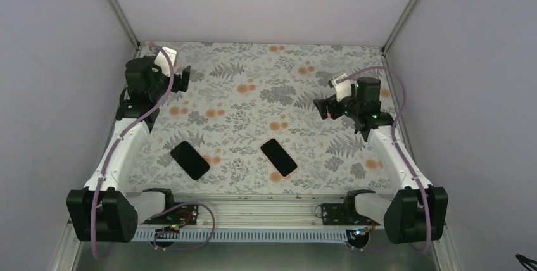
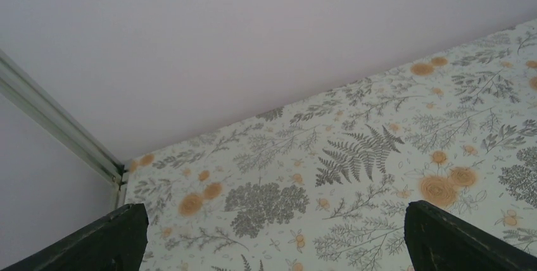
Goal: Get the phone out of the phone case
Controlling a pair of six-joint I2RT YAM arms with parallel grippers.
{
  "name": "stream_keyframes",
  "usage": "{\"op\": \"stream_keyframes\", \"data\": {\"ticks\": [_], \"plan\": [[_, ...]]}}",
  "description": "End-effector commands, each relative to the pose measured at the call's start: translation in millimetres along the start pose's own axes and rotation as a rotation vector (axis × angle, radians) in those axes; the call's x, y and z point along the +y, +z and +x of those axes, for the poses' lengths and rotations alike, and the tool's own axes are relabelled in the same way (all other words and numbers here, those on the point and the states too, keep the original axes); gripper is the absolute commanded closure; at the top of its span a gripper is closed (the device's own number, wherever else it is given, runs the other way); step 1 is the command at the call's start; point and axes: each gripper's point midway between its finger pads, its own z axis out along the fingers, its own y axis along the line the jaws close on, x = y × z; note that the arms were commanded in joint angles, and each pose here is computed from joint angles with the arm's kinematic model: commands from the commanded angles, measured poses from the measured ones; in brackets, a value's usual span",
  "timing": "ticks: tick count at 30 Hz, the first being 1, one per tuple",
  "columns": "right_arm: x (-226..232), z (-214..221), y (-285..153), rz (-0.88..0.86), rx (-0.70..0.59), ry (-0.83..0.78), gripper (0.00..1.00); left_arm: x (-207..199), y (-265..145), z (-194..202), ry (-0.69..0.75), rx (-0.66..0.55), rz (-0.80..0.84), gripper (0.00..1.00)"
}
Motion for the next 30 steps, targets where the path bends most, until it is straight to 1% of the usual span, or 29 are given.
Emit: {"op": "stream_keyframes", "data": {"ticks": [1,5,9,10,15,17,20,23,28,30], "plan": [[3.5,2.6,-3.1,-0.041,0.041,-0.007,0.00,5.6,-3.8,6.9,0.014,0.062,-0.019,0.00],[2.4,7.5,-3.4,-0.024,0.066,-0.016,0.00,6.4,-4.9,9.2,0.025,0.075,-0.023,0.00],[18.7,24.9,6.0,-0.020,0.154,-0.077,0.00,4.9,-3.9,10.2,0.033,0.081,-0.010,0.00],[28.1,30.0,9.1,-0.031,0.182,-0.099,0.00,3.9,-3.3,10.8,0.034,0.083,-0.005,0.00],[115.1,51.1,22.3,-0.204,0.283,-0.251,0.00,-0.6,-1.0,10.3,0.050,0.082,0.026,0.00],[144.3,63.4,29.2,-0.279,0.345,-0.280,0.00,-2.9,0.4,10.1,0.051,0.084,0.042,0.00],[173.2,78.4,39.3,-0.365,0.422,-0.297,0.00,-9.8,2.2,11.5,0.056,0.099,0.087,0.00],[193.6,90.8,47.8,-0.406,0.496,-0.306,0.00,-14.6,2.4,14.8,0.056,0.111,0.113,0.00],[206.4,115.6,60.1,-0.448,0.651,-0.265,0.00,-14.9,3.2,26.5,0.076,0.131,0.106,0.00],[214.4,118.7,59.5,-0.490,0.678,-0.251,0.00,-14.7,5.2,30.5,0.078,0.144,0.103,0.00]]}}
